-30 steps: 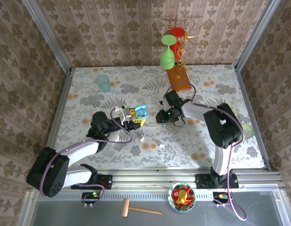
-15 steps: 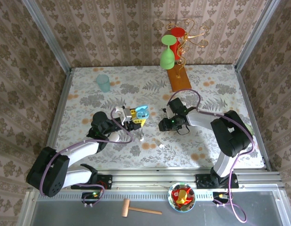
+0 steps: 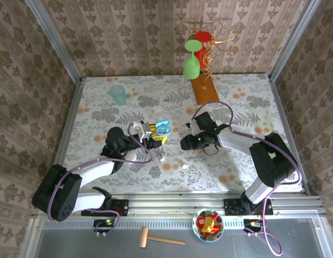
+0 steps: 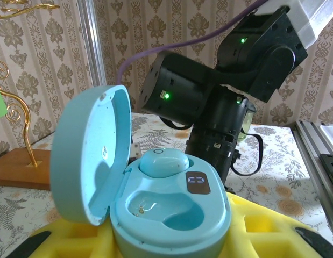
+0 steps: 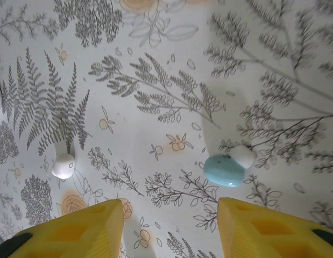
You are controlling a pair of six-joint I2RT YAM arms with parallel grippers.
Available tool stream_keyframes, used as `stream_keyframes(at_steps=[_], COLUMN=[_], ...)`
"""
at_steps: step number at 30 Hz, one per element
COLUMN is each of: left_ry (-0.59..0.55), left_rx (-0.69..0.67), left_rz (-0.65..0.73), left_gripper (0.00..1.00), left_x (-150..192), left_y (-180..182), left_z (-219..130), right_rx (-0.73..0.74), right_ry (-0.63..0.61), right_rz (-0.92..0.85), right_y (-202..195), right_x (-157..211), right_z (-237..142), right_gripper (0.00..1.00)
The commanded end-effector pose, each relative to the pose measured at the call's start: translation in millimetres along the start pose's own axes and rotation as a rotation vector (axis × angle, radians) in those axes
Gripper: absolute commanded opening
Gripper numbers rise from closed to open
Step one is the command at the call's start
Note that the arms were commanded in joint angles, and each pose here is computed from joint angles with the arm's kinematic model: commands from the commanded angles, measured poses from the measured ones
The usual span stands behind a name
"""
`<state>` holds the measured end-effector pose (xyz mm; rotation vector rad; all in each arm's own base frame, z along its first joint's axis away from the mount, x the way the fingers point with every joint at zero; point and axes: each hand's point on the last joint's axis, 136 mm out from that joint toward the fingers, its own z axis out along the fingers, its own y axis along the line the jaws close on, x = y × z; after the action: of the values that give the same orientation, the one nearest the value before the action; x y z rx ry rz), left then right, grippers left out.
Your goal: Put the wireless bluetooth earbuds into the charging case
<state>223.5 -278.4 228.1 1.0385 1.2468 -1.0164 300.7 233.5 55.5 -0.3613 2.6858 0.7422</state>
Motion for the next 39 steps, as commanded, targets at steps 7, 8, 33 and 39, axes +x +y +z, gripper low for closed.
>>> stream_keyframes(at_steps=[7,8,33,39], left_ry=[-0.045,-0.047,-0.033,-0.038], left_rx=[0.013,0.012,0.015,-0.06], left_rz=[0.04,0.043,0.047,0.05], left_gripper=[0.21,0.21,0.21,0.21], left_x=[-17.6,-18.3,-16.7,-16.8], left_y=[-5.2,-5.2,-6.9,5.4], left_z=[-1.1,-1.6,-1.5,-8.4], right_rx=[0.066,0.064,0.002,0.351], right_ry=[0.032,0.035,0.127,0.039], right_rz=[-0.075,-0.081,-0.075,-0.095], right_y=[-12.2,-12.3,-1.9,-29.7], right_x=[-27.5,-29.2,22.8,8.0], right_z=[26.5,28.0,5.2,-16.8], right_gripper=[0.5,0.5,0.46,0.46])
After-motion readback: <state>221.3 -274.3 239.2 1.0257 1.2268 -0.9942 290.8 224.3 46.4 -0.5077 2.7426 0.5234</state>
